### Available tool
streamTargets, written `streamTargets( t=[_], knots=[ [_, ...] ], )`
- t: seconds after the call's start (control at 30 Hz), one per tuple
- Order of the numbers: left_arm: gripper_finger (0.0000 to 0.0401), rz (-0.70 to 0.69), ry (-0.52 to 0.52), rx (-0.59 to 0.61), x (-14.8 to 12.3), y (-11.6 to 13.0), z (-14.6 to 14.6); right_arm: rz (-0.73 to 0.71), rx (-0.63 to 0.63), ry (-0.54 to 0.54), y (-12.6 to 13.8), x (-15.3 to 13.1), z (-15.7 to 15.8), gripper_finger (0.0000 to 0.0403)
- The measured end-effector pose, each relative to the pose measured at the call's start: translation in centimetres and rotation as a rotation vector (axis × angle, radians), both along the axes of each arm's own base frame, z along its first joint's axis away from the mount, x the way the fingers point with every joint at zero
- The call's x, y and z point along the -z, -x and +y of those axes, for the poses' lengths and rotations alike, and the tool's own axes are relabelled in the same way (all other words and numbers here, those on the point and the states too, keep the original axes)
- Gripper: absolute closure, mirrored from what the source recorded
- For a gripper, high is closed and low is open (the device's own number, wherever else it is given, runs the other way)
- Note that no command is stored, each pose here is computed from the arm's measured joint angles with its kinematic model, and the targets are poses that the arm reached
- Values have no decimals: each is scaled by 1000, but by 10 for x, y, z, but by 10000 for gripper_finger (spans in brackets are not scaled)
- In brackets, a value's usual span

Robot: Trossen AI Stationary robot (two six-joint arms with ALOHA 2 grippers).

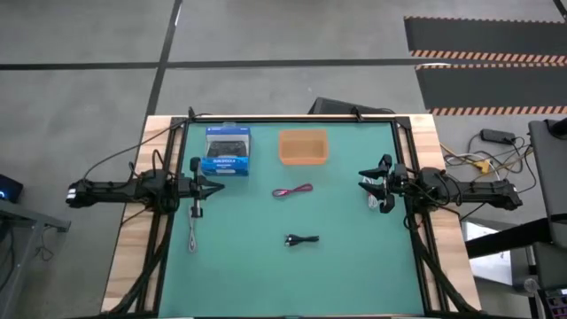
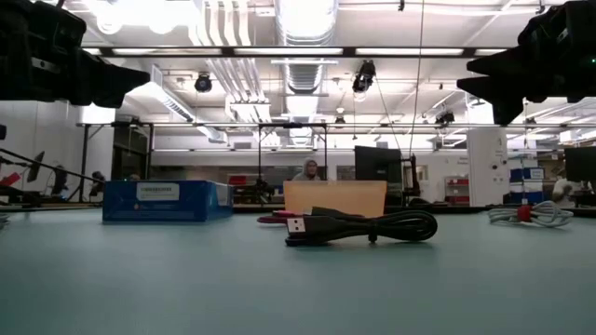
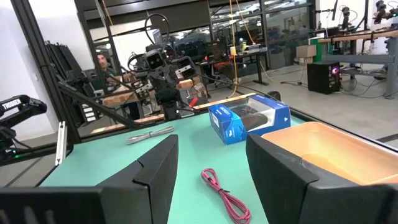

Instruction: Pick and place USB-C Cables

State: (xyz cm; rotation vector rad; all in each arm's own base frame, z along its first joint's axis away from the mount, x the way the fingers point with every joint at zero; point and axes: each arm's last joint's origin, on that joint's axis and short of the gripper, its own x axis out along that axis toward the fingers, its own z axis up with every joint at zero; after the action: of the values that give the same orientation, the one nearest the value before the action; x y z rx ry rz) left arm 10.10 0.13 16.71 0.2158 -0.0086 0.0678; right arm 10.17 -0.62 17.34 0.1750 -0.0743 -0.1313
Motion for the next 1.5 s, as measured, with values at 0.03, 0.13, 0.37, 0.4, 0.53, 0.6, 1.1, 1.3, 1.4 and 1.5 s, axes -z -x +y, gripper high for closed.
streamTargets(
  t=[0.03, 0.13, 0.37, 0.4, 0.53, 0.6, 1.1, 1.3, 1.4, 1.5],
  knots=[
    [400, 0, 0, 0, 0, 0, 0, -1, 0, 0, 0, 0, 0, 223],
    [400, 0, 0, 0, 0, 0, 0, 0, 1, 0, 0, 0, 0, 223],
    [400, 0, 0, 0, 0, 0, 0, 52, 22, 325, 0, 1, 0, 223],
    [400, 0, 0, 0, 0, 0, 0, 61, 26, 387, 0, 1, 0, 223],
    [400, 0, 0, 0, 0, 0, 0, 83, 35, 555, 0, 1, 0, 223],
    [400, 0, 0, 0, 0, 0, 0, 88, 36, 586, 0, 1, 0, 223],
    [400, -2, -50, -8, 0, 0, 0, 68, 29, 472, 0, 0, 0, 223],
    [400, -109, -46, -11, -11, 1, 0, 36, 15, 246, 0, 0, 0, 223],
    [400, -219, 89, 17, -21, 2, 0, 28, 14, 208, 0, 0, 0, 223],
    [400, -322, 213, 43, -29, 5, 0, 8, 16, 219, 0, -2, 0, 223]
  ],
)
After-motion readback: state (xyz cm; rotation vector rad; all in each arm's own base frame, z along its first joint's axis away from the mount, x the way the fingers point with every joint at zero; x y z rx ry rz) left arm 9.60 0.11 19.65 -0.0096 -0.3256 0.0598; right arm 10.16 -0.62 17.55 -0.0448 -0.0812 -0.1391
